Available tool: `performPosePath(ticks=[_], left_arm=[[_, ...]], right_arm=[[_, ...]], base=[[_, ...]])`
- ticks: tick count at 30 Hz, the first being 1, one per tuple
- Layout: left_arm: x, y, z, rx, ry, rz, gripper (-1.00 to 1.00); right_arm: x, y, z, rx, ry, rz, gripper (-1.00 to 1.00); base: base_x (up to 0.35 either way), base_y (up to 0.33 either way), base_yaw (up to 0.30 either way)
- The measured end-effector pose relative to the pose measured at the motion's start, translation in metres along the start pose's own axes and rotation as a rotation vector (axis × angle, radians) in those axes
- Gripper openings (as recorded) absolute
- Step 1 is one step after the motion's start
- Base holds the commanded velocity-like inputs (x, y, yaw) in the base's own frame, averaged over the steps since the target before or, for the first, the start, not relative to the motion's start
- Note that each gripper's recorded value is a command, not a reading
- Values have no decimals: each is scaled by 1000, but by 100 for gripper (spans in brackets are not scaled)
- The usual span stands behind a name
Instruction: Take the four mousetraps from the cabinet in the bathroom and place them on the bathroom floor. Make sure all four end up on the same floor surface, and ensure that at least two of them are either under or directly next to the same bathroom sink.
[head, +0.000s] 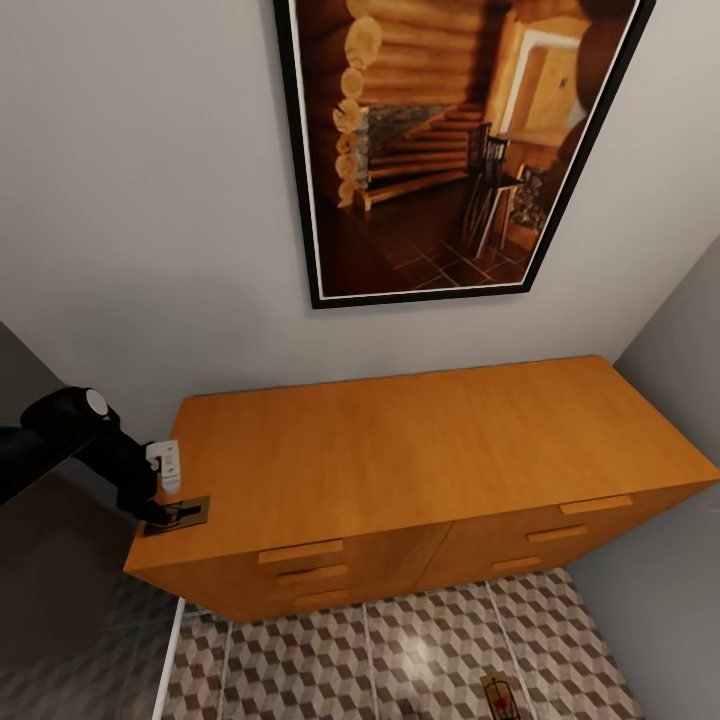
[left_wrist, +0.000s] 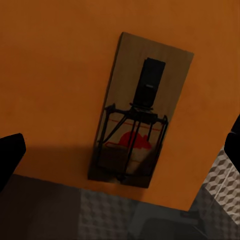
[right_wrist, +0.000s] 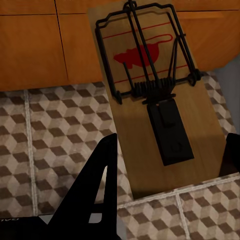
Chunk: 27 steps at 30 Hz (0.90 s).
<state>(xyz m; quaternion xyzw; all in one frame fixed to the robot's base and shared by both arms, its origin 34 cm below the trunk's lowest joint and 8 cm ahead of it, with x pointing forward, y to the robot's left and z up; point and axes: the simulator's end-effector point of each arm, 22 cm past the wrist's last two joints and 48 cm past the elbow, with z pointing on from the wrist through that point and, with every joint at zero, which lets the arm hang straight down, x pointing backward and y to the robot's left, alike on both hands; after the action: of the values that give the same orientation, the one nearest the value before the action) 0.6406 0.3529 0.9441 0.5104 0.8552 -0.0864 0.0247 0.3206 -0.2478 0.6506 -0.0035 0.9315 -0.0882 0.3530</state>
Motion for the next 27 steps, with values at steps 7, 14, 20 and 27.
performPosePath(ticks=[7, 14, 20, 27], left_arm=[[1, -1, 1, 3, 4, -1, 100], [6, 1, 3, 6, 12, -13, 100], [6, 1, 4, 7, 14, -15, 100], [9, -4, 9, 18, 32, -6, 100]], right_arm=[[0, 0, 0, 0, 0, 0, -100], [0, 0, 0, 0, 0, 0, -100], [0, 0, 0, 0, 0, 0, -100], [0, 0, 0, 0, 0, 0, -100]], base=[[0, 0, 0], [0, 0, 0], [0, 0, 0], [0, 0, 0]])
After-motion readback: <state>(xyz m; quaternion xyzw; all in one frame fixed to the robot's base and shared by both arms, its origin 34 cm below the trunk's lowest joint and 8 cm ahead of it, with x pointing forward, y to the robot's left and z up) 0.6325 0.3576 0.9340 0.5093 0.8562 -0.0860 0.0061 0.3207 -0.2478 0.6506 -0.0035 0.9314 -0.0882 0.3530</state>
